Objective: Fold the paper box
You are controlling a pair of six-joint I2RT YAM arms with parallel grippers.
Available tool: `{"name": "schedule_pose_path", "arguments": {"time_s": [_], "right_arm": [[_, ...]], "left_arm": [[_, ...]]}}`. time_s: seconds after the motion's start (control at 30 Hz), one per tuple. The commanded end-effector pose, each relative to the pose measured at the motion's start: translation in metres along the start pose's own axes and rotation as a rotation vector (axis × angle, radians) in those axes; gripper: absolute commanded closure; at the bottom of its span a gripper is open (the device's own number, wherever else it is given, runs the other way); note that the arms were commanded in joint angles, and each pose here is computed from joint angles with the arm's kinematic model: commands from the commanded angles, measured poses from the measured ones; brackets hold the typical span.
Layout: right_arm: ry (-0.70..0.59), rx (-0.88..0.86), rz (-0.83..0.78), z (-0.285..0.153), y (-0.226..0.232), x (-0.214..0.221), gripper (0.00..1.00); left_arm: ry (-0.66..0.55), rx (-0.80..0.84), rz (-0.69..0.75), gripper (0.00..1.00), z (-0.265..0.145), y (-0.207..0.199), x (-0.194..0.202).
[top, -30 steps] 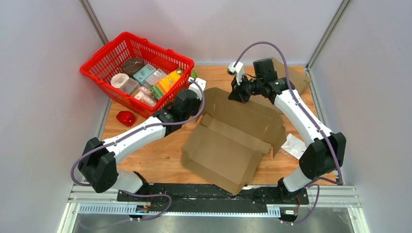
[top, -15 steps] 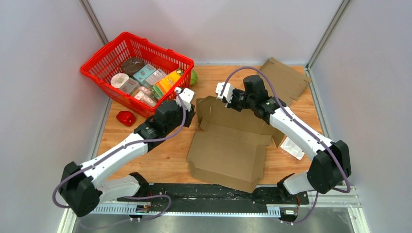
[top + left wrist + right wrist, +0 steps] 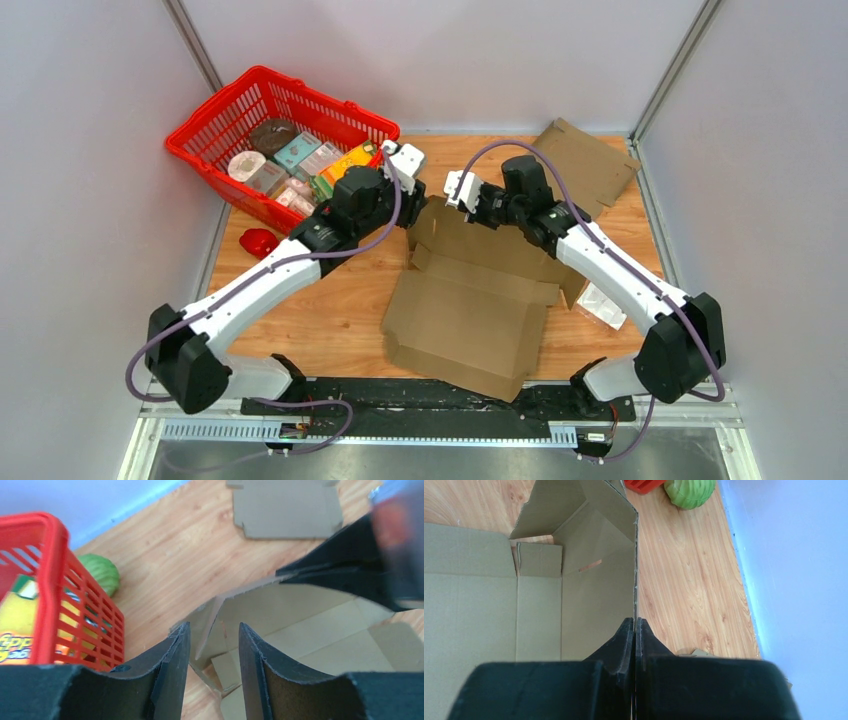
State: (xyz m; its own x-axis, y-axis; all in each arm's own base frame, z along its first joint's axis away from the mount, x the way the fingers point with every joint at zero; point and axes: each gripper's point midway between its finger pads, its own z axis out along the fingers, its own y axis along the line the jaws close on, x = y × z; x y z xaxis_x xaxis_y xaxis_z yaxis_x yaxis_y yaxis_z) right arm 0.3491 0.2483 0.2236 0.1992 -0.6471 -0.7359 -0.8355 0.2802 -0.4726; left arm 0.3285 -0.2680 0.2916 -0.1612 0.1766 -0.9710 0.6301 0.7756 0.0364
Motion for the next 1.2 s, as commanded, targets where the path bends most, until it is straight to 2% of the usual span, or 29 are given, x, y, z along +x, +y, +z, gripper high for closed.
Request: {"name": "schedule_pose_path", "arguments": {"time_s": [0.0,0.27,0.37,0.47,0.6,0.67,0.7,0.73,0.8,0.83,0.87,0.9,0.93,0.97,1.0,1.03,1.07,1.13,1.17], "right_arm": [[-0.055,0.040,-0.044,-0.013,-0.010,-0.021,1.00],[-0.060,0.032,-0.036,-0.011,-0.008,-0.021,1.00],[-0.069,0.031,-0.033,-0.010,-0.008,-0.023,1.00],[-0.076,0.036,-0.030,-0.010,-0.008,-0.024,1.00],[-0.100,0.066,-0.009,-0.011,-0.013,-0.029,0.97],[-0.105,0.092,0.022,-0.011,-0.014,-0.030,0.89],[-0.108,0.110,0.031,-0.012,-0.017,-0.031,0.81],[-0.102,0.120,0.059,-0.014,-0.018,-0.031,0.77],[-0.088,0.188,0.111,-0.022,-0.026,-0.029,0.49],[-0.083,0.230,0.206,-0.026,-0.029,-0.027,0.33],[-0.081,0.280,0.285,-0.034,-0.036,-0.029,0.00],[-0.056,0.387,0.376,-0.051,-0.050,-0.027,0.00],[-0.055,0.414,0.474,-0.059,-0.052,-0.030,0.00],[-0.012,0.447,0.688,-0.069,-0.044,-0.021,0.00],[-0.017,0.507,0.775,-0.086,-0.054,-0.029,0.00],[-0.001,0.523,0.895,-0.094,-0.051,-0.031,0.00],[0.081,0.535,1.109,-0.101,-0.032,-0.018,0.00],[0.085,0.516,1.316,-0.107,-0.023,-0.031,0.00],[0.080,0.498,1.517,-0.105,-0.010,-0.036,0.00]], "left_arm": [[0.043,0.049,0.074,0.51,0.015,-0.003,0.005],[0.089,0.060,0.100,0.54,0.033,-0.003,0.016],[0.108,0.037,0.105,0.59,0.040,0.001,0.022],[0.123,0.028,0.112,0.71,0.044,0.003,0.028],[0.119,-0.009,0.117,0.93,0.047,0.010,0.031],[0.112,-0.022,0.117,0.99,0.046,0.012,0.035],[0.100,-0.025,0.114,1.00,0.046,0.011,0.036],[0.087,-0.031,0.109,1.00,0.045,0.012,0.035],[0.065,-0.031,0.095,1.00,0.043,0.011,0.035],[0.068,-0.037,0.089,1.00,0.042,0.012,0.038],[0.047,-0.043,0.081,1.00,0.042,0.012,0.034],[0.049,-0.055,0.061,1.00,0.040,0.014,0.037],[0.049,-0.071,0.052,1.00,0.039,0.016,0.039],[0.039,-0.072,0.046,1.00,0.038,0.015,0.039],[0.040,-0.074,0.033,1.00,0.035,0.016,0.043],[0.038,-0.075,0.025,1.00,0.035,0.015,0.045],[0.030,-0.076,0.023,1.00,0.034,0.015,0.045],[0.032,-0.087,-0.016,1.00,0.032,0.015,0.048],[0.032,-0.089,-0.023,1.00,0.031,0.015,0.049]]}}
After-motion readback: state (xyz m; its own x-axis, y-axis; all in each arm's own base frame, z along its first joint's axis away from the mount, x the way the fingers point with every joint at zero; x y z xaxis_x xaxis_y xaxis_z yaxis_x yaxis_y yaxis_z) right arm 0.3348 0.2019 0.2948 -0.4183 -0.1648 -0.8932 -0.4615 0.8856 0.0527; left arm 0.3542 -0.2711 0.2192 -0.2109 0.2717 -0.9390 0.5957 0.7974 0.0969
